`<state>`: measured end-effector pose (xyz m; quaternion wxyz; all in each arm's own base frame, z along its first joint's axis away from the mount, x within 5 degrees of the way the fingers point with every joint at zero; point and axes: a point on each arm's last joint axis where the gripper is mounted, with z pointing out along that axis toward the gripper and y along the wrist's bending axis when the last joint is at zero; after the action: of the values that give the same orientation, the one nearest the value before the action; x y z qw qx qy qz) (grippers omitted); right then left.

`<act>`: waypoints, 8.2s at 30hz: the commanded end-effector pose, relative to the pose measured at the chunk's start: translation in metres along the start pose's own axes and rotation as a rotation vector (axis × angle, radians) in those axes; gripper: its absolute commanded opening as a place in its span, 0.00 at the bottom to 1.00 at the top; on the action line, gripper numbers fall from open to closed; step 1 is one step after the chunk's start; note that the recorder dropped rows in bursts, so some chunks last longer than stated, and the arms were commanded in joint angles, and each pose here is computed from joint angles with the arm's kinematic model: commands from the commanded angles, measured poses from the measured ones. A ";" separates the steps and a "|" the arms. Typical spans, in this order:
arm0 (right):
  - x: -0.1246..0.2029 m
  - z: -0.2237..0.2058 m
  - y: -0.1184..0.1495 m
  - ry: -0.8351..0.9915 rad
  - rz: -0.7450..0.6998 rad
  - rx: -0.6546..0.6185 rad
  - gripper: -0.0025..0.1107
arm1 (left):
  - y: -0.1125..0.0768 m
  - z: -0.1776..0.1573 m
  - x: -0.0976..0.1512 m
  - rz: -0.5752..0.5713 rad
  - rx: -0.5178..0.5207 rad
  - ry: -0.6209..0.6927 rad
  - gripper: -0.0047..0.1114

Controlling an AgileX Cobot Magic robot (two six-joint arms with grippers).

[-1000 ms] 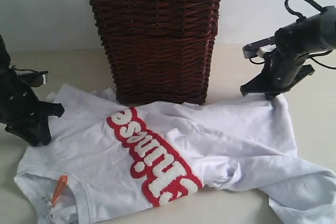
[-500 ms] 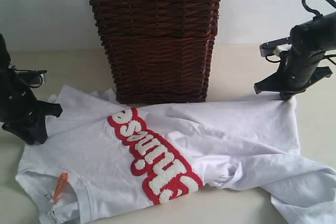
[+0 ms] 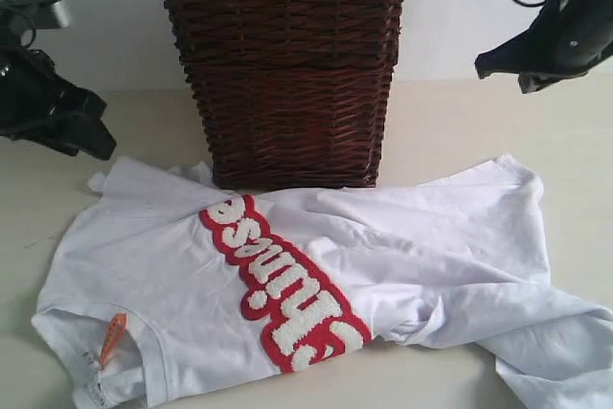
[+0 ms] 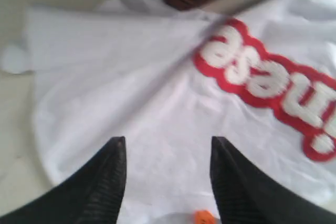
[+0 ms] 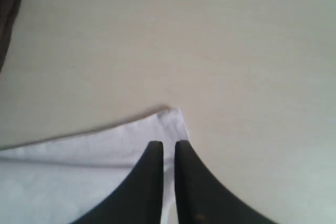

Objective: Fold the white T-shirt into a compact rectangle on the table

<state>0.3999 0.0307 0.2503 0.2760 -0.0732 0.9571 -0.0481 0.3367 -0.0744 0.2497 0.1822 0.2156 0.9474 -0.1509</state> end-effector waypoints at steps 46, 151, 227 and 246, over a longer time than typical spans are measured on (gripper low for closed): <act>0.090 -0.111 0.014 -0.189 0.111 -0.190 0.12 | -0.105 -0.003 0.059 0.969 -0.080 0.049 0.04; 0.137 -0.086 0.173 0.167 -0.745 0.021 0.13 | -0.096 0.088 0.142 1.372 -0.292 -0.170 0.63; 0.152 -0.114 0.196 0.201 -0.756 -0.414 0.27 | -0.037 0.045 0.142 1.079 -0.236 -0.004 0.62; 0.152 -0.114 0.196 0.201 -0.756 -0.414 0.27 | -0.045 0.076 0.111 0.982 -0.358 -0.112 0.38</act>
<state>0.1889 0.2035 0.2386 0.1204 -0.4623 0.8775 0.0422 0.2356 -0.0991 0.1465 0.2948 0.6114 0.7298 0.0812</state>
